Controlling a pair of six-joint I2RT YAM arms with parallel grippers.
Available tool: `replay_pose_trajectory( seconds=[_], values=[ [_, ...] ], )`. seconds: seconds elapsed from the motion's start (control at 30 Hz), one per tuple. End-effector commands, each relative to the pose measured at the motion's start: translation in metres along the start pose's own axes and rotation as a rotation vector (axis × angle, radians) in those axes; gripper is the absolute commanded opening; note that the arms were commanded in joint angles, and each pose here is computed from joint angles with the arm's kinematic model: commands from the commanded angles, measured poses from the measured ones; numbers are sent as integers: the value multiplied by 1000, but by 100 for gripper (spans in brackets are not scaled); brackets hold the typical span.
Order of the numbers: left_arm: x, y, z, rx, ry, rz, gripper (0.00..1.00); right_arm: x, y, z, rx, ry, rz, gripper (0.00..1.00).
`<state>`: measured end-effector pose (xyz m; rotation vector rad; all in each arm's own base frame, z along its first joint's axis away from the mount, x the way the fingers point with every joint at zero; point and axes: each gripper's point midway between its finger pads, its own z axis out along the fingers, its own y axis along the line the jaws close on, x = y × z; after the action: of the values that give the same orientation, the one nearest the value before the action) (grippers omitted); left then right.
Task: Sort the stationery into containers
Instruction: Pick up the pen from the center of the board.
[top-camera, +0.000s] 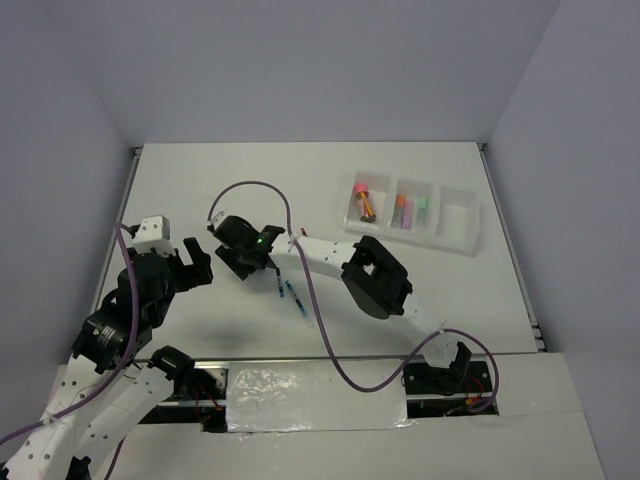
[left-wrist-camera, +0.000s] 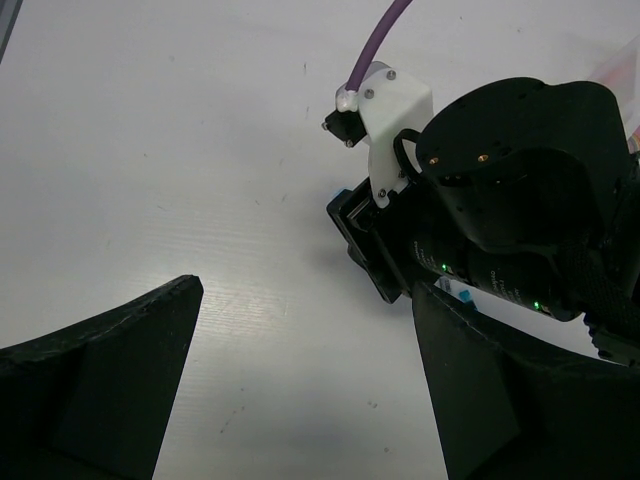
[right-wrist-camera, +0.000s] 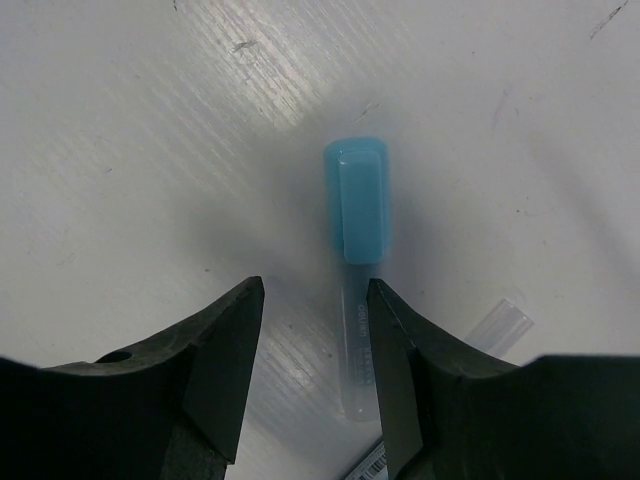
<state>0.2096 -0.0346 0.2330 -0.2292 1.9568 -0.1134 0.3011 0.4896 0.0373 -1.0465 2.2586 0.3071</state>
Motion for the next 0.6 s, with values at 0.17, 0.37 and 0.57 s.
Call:
replay_pose_trajectory(
  seconds=[0.17,0.37,0.57],
  values=[
    [-8,-7,0,26,-24,-8,99,-39,2,-58,-48,-152,55,55],
    [-8,-6,0,22,-26,-10,99,-42,-11,-58,-32,-135,58,58],
    [-8,-7,1,30,-25,-8,99,-21,-23,-27,-1,-63,47,58]
  ],
)
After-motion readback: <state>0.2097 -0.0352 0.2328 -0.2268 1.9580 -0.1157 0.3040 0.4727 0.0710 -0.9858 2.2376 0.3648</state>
